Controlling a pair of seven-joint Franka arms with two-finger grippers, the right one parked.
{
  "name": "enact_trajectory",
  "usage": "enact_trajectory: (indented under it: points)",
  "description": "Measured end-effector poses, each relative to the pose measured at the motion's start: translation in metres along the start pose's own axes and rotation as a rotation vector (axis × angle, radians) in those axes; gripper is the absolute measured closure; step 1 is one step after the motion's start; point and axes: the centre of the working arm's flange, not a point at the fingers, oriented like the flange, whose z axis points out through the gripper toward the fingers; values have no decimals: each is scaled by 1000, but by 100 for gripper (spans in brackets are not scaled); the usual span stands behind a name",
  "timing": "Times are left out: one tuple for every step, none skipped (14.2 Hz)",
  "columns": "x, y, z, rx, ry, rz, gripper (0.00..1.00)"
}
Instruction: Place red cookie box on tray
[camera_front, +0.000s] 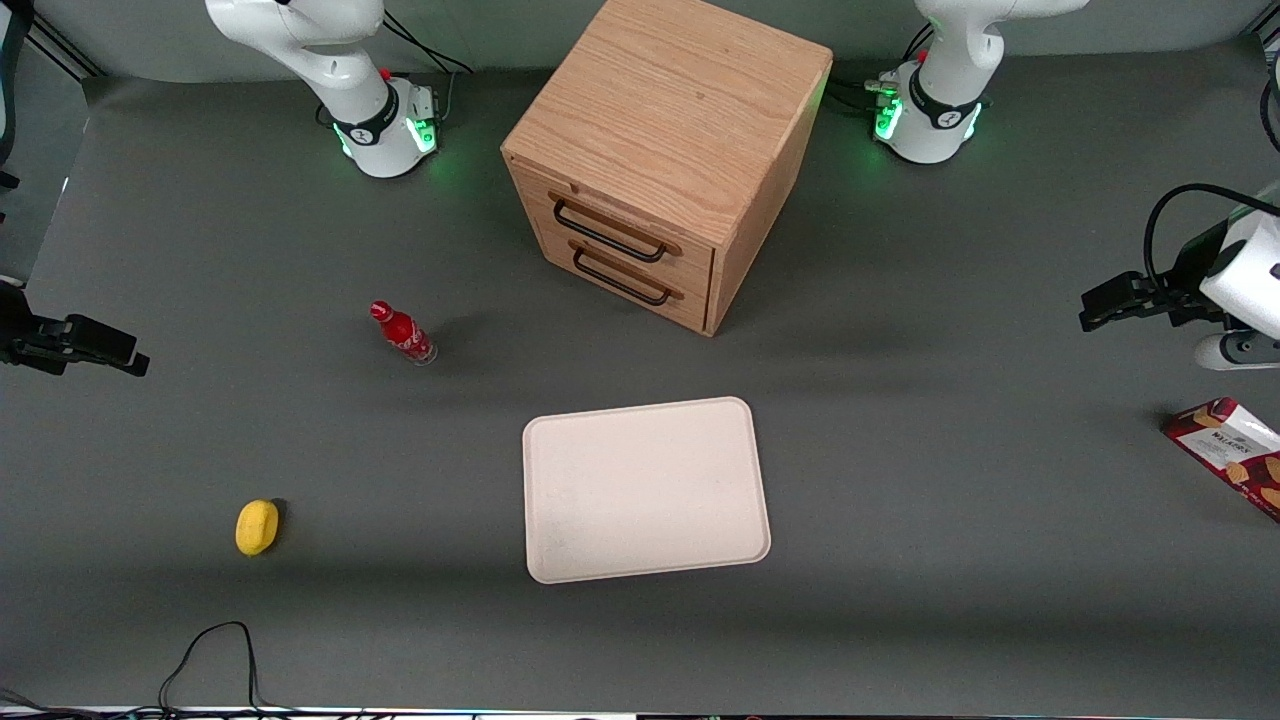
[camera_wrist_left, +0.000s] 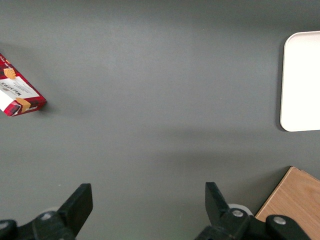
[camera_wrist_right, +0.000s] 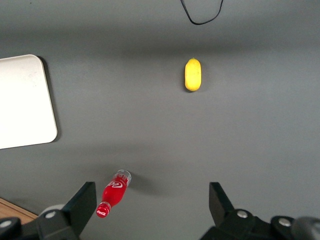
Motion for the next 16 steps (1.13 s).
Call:
enact_trajectory:
  points:
    - [0, 0, 0, 0, 0, 1, 0]
    - [0, 0, 0, 0, -1, 3, 0]
    - [0, 0, 0, 0, -1, 4, 0]
    - [0, 0, 0, -1, -1, 4, 0]
    - [0, 0, 0, -1, -1, 5, 0]
    - [0, -1, 0, -1, -2, 4, 0]
    - [0, -3, 0, 0, -2, 0, 0]
    - [1, -9, 1, 2, -3, -9, 0]
    - [2, -22, 2, 3, -5, -32, 0]
    - [5, -43, 2, 3, -4, -69, 0]
    - [9, -71, 3, 1, -3, -115, 0]
    - [14, -102, 5, 0, -2, -159, 0]
    - [20, -135, 8, -2, 0, -193, 0]
    - [27, -167, 12, -4, 0, -214, 0]
    - [35, -199, 18, -5, -4, -218, 0]
    - [43, -229, 25, -2, -7, -203, 0]
